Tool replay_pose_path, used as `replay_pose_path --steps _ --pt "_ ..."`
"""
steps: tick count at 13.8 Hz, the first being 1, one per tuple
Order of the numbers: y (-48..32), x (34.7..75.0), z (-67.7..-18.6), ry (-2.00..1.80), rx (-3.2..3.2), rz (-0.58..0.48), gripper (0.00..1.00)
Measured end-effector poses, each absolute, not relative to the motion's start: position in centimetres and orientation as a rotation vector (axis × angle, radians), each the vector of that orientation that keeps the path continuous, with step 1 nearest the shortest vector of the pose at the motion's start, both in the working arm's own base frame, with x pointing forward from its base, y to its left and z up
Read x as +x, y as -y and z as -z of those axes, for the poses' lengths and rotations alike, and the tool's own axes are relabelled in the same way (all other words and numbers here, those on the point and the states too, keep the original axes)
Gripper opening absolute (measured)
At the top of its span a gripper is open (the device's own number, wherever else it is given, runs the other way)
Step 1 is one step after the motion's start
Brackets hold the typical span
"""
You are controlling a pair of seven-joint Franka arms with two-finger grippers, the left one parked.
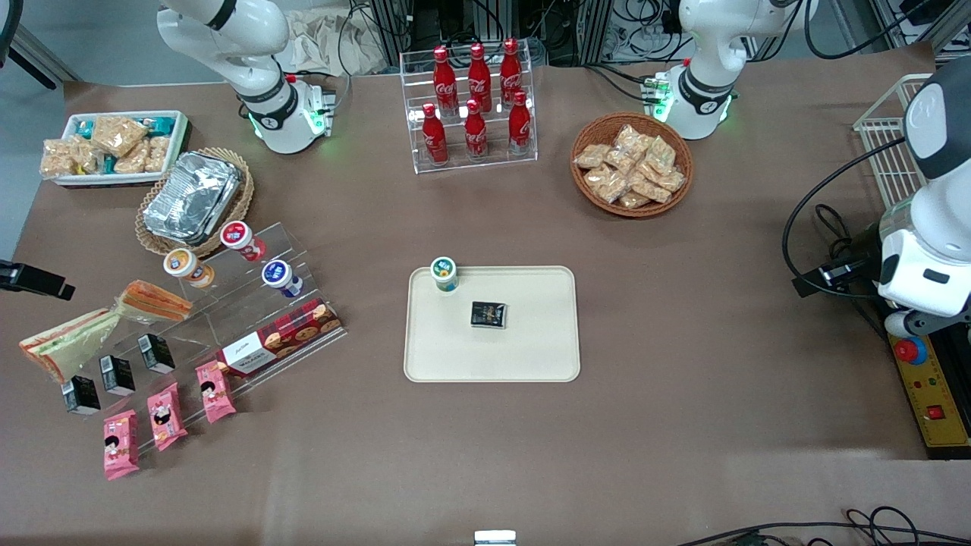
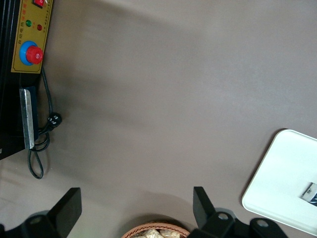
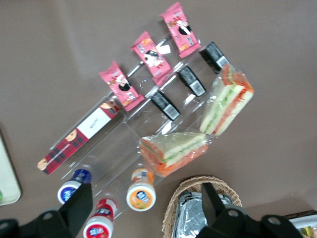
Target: Place sandwich on tray
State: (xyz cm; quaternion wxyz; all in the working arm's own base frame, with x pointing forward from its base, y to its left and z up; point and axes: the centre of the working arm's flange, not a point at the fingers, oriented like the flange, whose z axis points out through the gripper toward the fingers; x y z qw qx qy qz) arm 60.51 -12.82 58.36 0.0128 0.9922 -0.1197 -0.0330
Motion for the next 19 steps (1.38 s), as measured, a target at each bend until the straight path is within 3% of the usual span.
replay_pose_path --steps 8,11,19 --pt "21.8 62.7 -50.8 0.742 3.024 0.058 0.98" --pt "25.8 62.3 -47.7 0.856 3.029 0.093 0.98" --pt "26.2 63.7 -42.5 0.862 3.019 0.142 0.98"
